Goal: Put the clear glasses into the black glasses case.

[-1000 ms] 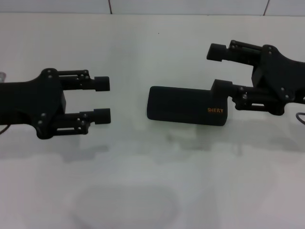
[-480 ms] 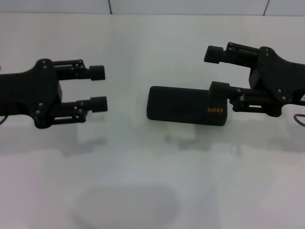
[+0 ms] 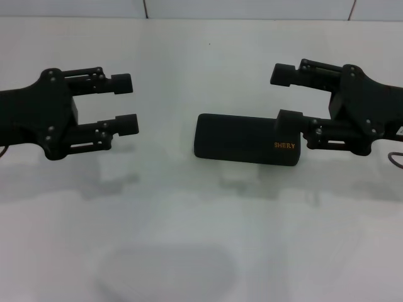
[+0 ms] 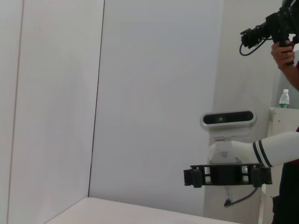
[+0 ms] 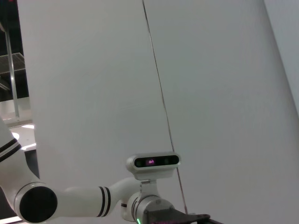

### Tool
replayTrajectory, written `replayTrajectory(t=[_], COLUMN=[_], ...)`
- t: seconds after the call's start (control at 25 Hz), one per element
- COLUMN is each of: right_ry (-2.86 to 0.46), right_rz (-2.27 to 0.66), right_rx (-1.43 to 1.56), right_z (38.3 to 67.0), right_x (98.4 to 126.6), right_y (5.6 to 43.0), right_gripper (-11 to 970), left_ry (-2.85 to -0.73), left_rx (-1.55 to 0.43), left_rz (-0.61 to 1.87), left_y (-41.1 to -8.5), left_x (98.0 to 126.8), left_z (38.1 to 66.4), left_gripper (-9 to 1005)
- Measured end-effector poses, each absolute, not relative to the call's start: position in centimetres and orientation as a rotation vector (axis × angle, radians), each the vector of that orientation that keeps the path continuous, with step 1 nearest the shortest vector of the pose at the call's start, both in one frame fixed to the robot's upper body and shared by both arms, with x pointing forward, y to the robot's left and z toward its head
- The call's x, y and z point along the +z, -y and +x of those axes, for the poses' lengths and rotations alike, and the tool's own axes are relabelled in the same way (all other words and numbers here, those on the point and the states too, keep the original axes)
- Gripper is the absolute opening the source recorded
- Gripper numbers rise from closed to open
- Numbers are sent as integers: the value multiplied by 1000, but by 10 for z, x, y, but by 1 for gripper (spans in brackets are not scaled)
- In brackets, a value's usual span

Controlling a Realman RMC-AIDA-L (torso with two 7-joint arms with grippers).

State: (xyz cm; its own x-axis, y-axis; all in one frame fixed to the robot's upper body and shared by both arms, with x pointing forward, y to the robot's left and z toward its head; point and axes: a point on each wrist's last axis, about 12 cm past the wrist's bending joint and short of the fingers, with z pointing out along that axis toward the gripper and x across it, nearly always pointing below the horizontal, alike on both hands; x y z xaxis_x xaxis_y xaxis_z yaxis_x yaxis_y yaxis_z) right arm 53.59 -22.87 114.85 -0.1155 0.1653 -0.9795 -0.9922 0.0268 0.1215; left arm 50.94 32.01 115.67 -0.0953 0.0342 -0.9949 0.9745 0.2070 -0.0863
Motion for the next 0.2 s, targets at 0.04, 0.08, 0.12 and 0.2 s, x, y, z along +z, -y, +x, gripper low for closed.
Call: replayTrajectory(t=[0.04,0.08,0.12,0.2], right_ry=[-1193,-1197,-1199,-1199], right_rz=[-998,-992,-987,-975], right_rx=[1339,1337,1334,1329], right_z=[536,536,535,535], right_x=[1148,1147,1147,1146], right_y=[229,230,231,232], right_gripper=[738,738,738,738], left_ry=[-1394,-1390,-1385,-1378], left_rx=[-1095,-1091,-1087,-1081], left_rz=[1043,1045,1048,1052], left_y=[-320,-320,-319,-319], left_x=[1156,1156,1155,1155], left_z=[509,509,509,509], left_gripper=[654,654,654,654])
